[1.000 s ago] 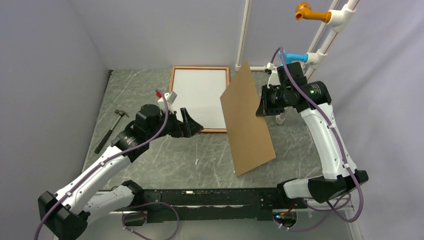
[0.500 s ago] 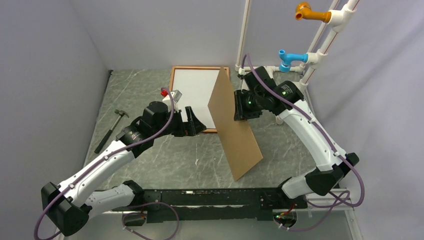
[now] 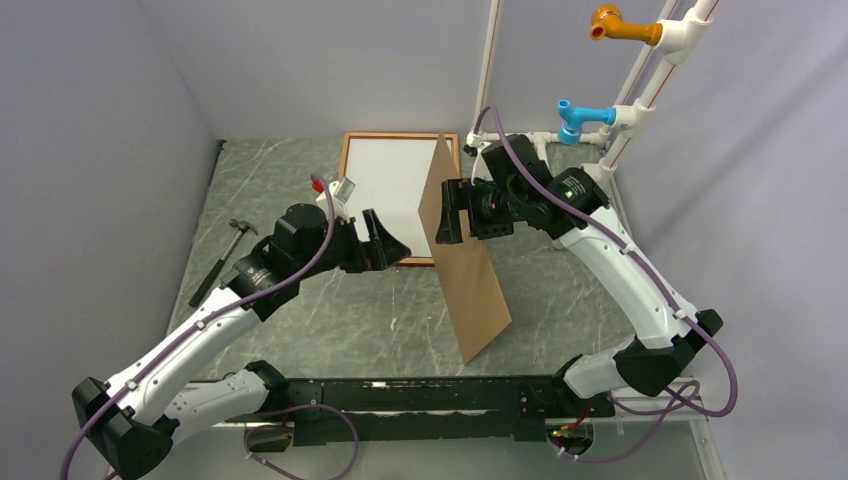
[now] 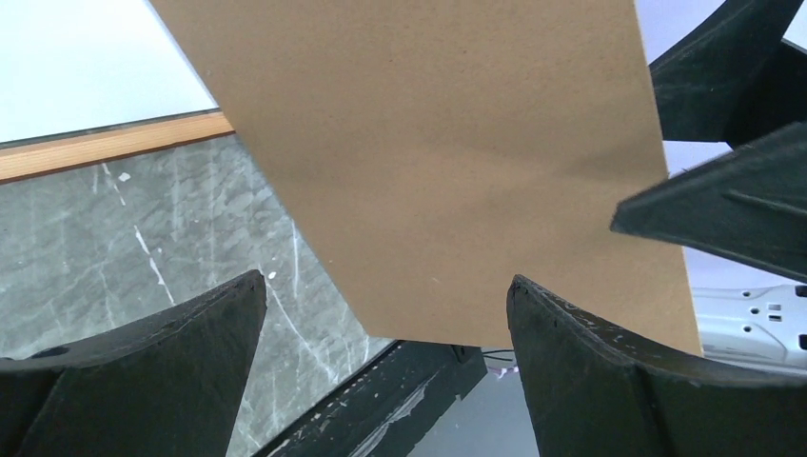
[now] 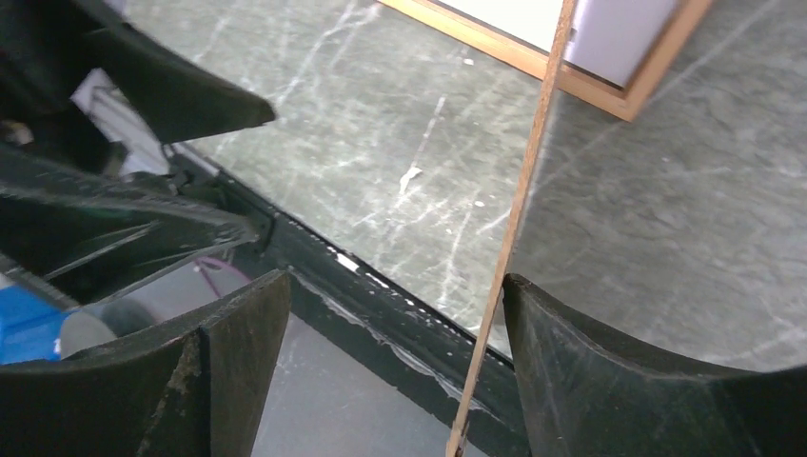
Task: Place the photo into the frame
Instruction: Turn over the photo frame item at the center of the board.
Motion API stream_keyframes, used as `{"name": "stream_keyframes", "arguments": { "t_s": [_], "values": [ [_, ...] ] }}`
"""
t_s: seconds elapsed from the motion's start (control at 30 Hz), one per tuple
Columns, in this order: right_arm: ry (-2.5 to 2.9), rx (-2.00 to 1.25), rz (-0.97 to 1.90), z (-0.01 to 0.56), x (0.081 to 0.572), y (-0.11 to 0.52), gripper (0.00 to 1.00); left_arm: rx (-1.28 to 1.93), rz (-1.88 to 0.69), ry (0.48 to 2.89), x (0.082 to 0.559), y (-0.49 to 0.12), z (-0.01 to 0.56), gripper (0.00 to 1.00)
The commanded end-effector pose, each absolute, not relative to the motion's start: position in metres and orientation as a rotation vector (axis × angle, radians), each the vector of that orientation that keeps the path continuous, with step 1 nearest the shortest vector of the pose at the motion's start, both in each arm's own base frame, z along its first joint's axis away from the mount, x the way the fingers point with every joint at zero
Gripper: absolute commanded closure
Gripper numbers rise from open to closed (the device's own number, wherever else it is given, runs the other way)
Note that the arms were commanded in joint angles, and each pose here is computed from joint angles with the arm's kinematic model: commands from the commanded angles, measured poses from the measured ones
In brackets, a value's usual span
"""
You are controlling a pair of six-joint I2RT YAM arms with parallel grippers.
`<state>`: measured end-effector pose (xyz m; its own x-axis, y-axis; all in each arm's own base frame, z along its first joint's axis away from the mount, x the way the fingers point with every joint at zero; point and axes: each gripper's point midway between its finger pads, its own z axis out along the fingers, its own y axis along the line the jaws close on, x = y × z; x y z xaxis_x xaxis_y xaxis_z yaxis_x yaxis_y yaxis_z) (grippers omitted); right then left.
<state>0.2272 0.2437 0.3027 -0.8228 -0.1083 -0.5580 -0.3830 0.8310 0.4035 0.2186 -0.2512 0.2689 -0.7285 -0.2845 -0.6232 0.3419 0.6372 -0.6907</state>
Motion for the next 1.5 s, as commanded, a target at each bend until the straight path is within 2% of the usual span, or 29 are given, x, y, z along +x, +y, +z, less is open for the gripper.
{"name": "stream_keyframes", "arguments": {
  "t_s": [0.0, 0.2, 0.47, 0.8, 0.93, 1.03, 1.17, 1.37, 1.47],
  "values": [
    [2.298, -0.415, 0.928, 0.351, 0.216, 0.265, 0.15, 0.063, -1.221, 2.001, 0.213, -0.260, 0.312, 0.01],
    [2.259, -0.474, 1.112, 0.355, 0.202, 0.284, 0.12, 0.072, -1.296, 1.948, 0.208, -0.265, 0.325, 0.01],
    [2.248, -0.478, 1.136, 0.351, 0.200, 0.285, 0.11, 0.103, -1.389, 1.904, 0.203, -0.274, 0.331, 0.01],
    [2.309, -0.340, 0.834, 0.333, 0.225, 0.245, 0.10, 0.127, -1.315, 2.027, 0.205, -0.274, 0.311, 0.01],
    [2.309, -0.311, 0.818, 0.329, 0.229, 0.236, 0.10, 0.098, -1.209, 2.091, 0.208, -0.263, 0.299, 0.07],
    [2.313, -0.302, 0.816, 0.325, 0.229, 0.234, 0.10, 0.080, -1.132, 2.138, 0.211, -0.256, 0.290, 0.16],
    [2.318, -0.303, 0.818, 0.320, 0.230, 0.234, 0.10, 0.043, -1.055, 2.163, 0.217, -0.247, 0.283, 0.38],
    [2.320, -0.274, 0.825, 0.318, 0.232, 0.232, 0.10, 0.001, -0.982, 2.207, 0.223, -0.242, 0.262, 0.60],
    [2.311, -0.253, 0.842, 0.318, 0.233, 0.228, 0.10, -0.020, -0.937, 2.223, 0.226, -0.237, 0.255, 0.76]
  ]
}}
